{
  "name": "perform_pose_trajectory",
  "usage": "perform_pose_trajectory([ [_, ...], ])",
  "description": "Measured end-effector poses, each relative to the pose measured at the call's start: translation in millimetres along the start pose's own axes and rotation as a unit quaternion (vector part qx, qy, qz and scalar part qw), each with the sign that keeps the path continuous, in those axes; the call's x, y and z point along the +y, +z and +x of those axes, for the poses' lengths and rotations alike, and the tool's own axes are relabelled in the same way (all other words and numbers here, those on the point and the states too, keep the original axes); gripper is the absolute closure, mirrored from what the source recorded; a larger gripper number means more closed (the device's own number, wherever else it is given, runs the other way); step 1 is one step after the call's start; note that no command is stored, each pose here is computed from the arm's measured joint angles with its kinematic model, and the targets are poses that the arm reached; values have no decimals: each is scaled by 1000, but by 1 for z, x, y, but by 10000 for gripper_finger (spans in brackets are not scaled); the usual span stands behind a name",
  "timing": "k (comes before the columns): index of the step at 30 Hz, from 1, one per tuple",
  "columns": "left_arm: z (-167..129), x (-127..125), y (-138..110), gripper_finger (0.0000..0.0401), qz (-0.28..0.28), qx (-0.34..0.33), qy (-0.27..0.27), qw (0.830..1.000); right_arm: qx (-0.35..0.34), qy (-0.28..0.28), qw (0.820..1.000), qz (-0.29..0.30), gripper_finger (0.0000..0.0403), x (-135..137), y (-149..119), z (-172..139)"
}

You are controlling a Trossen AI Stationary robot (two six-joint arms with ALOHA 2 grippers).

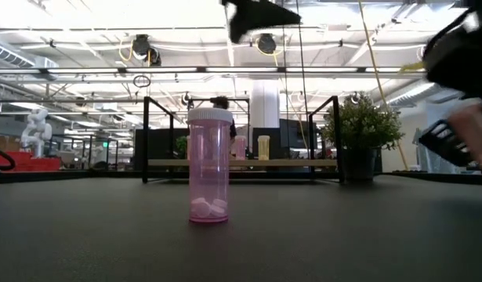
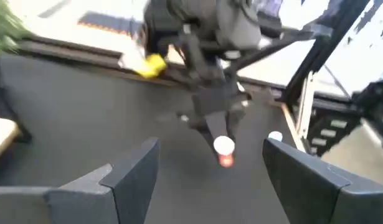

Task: Pick and place medicine bottles onto shelf by color
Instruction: Put the orange pill bottle on the shelf aligned with the other orange pill bottles

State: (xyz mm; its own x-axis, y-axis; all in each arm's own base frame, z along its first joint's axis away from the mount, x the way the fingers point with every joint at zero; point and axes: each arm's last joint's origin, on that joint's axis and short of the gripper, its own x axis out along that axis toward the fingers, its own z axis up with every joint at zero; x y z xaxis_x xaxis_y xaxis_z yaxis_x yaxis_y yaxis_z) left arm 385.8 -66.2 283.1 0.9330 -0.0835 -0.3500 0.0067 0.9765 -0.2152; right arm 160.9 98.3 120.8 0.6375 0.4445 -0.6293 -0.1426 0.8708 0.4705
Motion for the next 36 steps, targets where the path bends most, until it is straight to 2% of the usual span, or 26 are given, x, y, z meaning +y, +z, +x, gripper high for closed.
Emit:
perform_pose_trajectory([
  [3,25,6,8,116,-9,34,-7,999,5,-9,999,45,315,-12,11,-4],
  [7,51,18,20,116,-56,71,-28,996,3,-6,997,71,315,-20,25,-7],
  [11,71,27,28,116,-76,91,-79,990,-25,-10,998,50,315,-20,42,-9],
  [15,82,31,28,116,-40,108,-116,987,-55,-11,998,23,314,-19,61,-13],
  [18,81,31,24,116,-10,131,-141,981,-70,-9,997,10,314,-17,71,-15],
  [22,79,27,27,116,47,121,-181,975,-86,-1,996,-5,314,-13,78,-16],
  [27,79,24,26,116,82,114,-190,972,-104,8,994,-14,314,-9,84,-17],
  [31,79,26,26,116,82,114,-188,972,-121,16,992,-27,314,-7,87,-18],
  [36,78,35,25,116,15,137,-170,976,-127,16,991,-35,314,-7,88,-19],
])
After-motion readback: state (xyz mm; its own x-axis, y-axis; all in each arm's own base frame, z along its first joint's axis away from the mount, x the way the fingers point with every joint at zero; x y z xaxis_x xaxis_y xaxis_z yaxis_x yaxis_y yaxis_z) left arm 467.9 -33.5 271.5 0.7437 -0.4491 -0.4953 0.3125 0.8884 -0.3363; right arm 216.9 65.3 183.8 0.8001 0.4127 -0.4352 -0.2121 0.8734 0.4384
